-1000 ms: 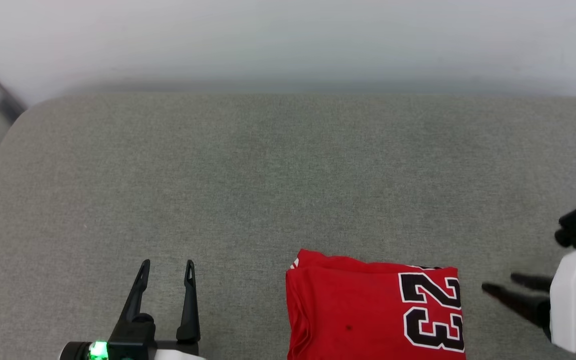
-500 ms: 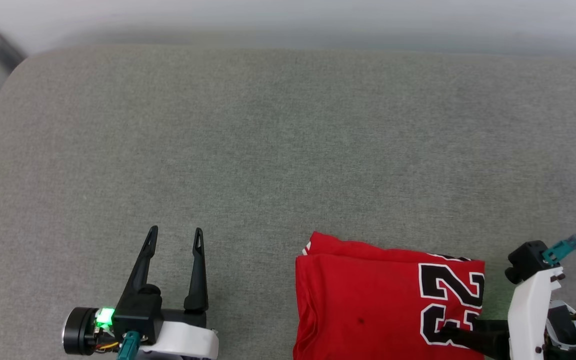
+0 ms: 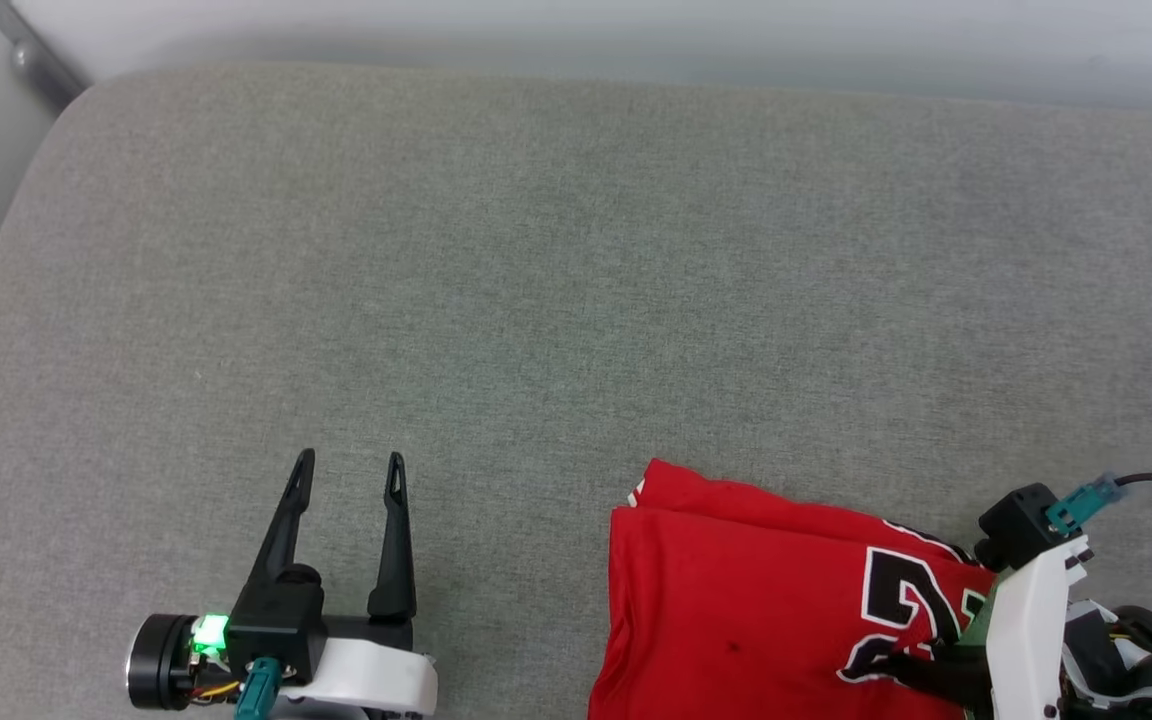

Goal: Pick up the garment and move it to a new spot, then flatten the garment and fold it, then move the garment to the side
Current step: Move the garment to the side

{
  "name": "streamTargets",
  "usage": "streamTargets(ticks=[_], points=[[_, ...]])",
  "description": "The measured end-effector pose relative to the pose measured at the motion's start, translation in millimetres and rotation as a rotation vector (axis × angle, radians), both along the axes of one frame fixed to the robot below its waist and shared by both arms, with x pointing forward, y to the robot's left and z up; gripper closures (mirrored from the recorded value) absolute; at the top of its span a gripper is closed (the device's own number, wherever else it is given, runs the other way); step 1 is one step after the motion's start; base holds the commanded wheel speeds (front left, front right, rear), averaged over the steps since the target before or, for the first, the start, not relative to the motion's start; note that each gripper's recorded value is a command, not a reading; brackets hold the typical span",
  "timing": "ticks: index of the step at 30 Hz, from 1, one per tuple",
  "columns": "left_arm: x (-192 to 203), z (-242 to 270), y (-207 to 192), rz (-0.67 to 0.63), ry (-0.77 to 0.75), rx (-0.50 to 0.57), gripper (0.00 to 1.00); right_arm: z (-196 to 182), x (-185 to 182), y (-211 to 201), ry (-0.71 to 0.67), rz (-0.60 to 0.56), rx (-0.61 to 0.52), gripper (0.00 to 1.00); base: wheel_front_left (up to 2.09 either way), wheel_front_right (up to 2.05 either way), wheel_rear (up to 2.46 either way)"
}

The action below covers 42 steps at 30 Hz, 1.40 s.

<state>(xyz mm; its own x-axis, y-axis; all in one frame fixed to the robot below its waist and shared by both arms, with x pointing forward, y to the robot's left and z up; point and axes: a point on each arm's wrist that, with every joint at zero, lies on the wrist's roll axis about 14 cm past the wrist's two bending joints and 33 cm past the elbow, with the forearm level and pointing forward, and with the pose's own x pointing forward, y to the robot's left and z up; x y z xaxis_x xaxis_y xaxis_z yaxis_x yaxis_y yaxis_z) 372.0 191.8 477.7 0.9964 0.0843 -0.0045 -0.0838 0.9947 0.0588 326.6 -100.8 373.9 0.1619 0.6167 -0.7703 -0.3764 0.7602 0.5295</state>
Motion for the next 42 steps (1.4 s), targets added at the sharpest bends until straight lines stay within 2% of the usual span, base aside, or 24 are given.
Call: streamTargets(ticks=[6, 13, 19, 30, 37, 42], points=[[-4, 4, -7, -0.020, -0.013, -0.011, 0.00, 33, 18, -16, -0.162, 0.001, -0.031, 1.00, 0.00, 0.00, 0.00], [9, 7, -37, -0.111, -0.032, -0.039, 0.00, 87, 31, -81, -0.376, -0.013, -0.224, 1.00, 0.00, 0.00, 0.00], [34, 8, -71, -0.216, -0.051, -0.060, 0.00, 114, 35, -153, -0.452, -0.109, -0.419, 1.00, 0.00, 0.00, 0.00], [87, -26, -109, -0.354, -0.020, -0.061, 0.00, 83, 44, -277, -0.360, -0.320, -0.719, 1.00, 0.00, 0.00, 0.00], [104, -54, -106, -0.355, 0.018, -0.063, 0.00, 70, 56, -347, -0.302, -0.467, -0.878, 1.00, 0.00, 0.00, 0.00], [110, -62, -100, -0.339, 0.020, -0.061, 0.00, 62, 59, -377, -0.277, -0.505, -0.969, 1.00, 0.00, 0.00, 0.00]])
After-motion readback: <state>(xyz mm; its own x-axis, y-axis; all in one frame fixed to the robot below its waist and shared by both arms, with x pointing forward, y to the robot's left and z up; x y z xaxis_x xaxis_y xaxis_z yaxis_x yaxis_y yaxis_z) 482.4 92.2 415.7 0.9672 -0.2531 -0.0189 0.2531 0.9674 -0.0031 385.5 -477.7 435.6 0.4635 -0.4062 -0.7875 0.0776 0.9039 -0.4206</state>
